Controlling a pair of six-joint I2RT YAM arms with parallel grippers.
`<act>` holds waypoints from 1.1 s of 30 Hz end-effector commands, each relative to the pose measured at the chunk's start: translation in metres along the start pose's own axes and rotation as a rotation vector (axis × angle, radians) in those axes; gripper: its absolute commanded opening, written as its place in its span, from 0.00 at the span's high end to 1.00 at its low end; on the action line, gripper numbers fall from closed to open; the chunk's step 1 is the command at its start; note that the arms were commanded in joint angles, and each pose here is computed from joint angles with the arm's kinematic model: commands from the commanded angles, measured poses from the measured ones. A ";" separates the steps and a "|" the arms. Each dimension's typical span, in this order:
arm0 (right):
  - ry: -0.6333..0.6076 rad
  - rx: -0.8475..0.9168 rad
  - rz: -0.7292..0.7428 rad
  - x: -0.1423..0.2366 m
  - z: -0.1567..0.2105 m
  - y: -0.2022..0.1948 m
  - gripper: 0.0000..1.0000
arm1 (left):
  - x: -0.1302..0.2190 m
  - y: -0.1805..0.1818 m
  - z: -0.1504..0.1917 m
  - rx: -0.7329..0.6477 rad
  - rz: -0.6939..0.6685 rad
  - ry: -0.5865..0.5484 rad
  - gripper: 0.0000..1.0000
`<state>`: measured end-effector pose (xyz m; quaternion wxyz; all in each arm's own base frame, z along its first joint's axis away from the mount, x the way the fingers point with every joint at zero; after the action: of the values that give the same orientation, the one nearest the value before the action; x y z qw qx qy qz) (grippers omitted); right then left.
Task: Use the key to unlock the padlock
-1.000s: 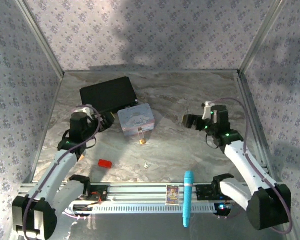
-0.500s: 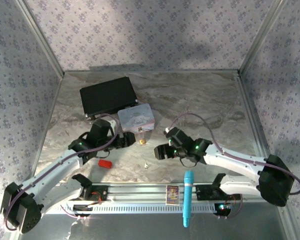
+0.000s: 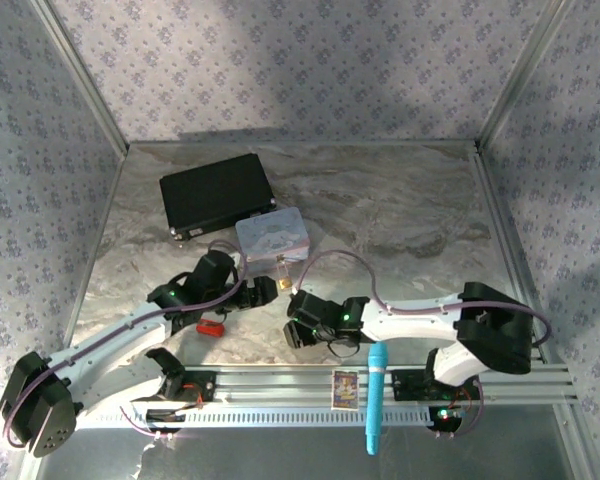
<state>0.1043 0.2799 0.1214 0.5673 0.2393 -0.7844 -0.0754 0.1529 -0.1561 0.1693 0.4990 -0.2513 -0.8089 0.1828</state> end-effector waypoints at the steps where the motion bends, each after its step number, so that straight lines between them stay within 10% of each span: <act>1: -0.037 -0.035 0.002 -0.006 -0.006 0.011 0.47 | -0.001 0.001 0.000 0.011 -0.012 -0.013 0.05; 19: 0.011 -0.010 0.201 -0.029 0.013 0.011 0.65 | -0.005 0.009 0.002 0.036 -0.060 -0.033 0.05; 33: 0.036 -0.041 0.066 -0.033 0.011 0.003 0.93 | -0.007 0.011 0.004 0.086 -0.036 -0.057 0.07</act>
<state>0.1017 0.2967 0.1011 0.5762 0.1778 -0.7966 -0.0429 0.1528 -0.1490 0.1535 0.5019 -0.2070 -0.8165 0.1962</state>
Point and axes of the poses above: each hand's point on the last joint's axis, 136 mm out from that joint toward the fingers, its own x axis back along the fingers, its own y axis along the line the jaws close on, z = x × y, the point moved 9 cm from there along x, back along the fingers, and after that the axes turned 10 degrees about -x, right-handed, at the moved point
